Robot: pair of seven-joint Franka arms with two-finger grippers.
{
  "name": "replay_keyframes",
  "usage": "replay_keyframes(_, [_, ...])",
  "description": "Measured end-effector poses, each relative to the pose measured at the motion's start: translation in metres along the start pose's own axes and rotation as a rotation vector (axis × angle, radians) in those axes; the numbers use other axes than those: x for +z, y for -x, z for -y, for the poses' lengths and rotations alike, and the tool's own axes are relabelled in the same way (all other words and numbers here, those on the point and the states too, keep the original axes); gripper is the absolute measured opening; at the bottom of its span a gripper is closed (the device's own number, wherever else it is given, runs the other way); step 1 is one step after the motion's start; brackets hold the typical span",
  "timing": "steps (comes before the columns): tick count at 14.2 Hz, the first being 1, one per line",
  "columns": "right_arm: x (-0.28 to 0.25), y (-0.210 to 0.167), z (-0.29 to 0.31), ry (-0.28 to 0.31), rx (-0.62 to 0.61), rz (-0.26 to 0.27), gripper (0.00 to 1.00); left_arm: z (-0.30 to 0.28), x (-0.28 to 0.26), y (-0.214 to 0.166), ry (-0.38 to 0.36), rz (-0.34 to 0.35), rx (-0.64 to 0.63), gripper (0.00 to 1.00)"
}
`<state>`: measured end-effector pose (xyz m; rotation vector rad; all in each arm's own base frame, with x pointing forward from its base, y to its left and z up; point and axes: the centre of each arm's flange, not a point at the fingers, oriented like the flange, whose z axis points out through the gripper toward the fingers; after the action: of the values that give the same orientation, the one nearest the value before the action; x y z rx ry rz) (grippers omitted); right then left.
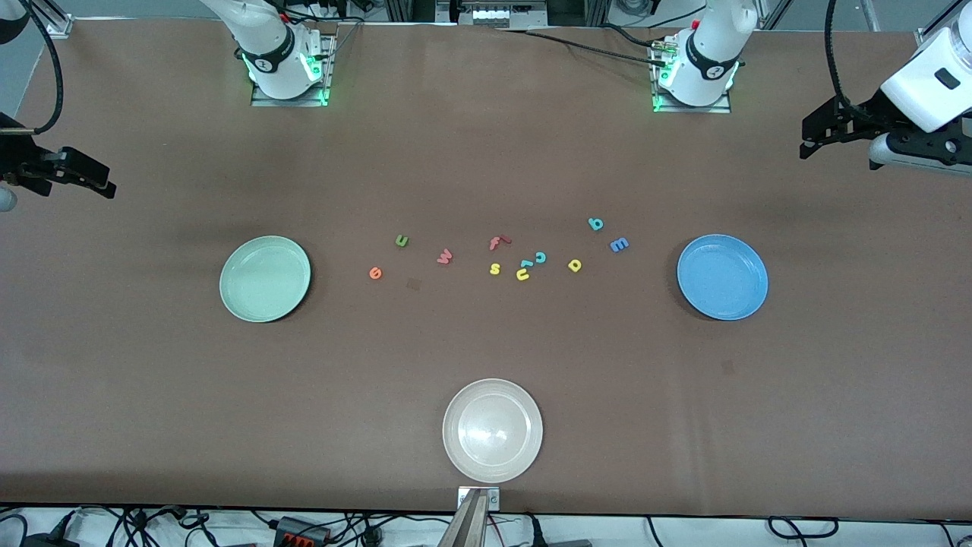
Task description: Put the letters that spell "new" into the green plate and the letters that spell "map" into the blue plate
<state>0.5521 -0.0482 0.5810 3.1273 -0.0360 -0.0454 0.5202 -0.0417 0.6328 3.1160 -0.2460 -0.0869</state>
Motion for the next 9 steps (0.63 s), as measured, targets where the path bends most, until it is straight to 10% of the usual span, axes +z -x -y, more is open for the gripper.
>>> replay_keyframes(9, [0.028,-0.007,0.004,-0.003,-0.01,0.069,1.0,0.001,0.0,0.0,0.0,0.0,-0.002,1.0])
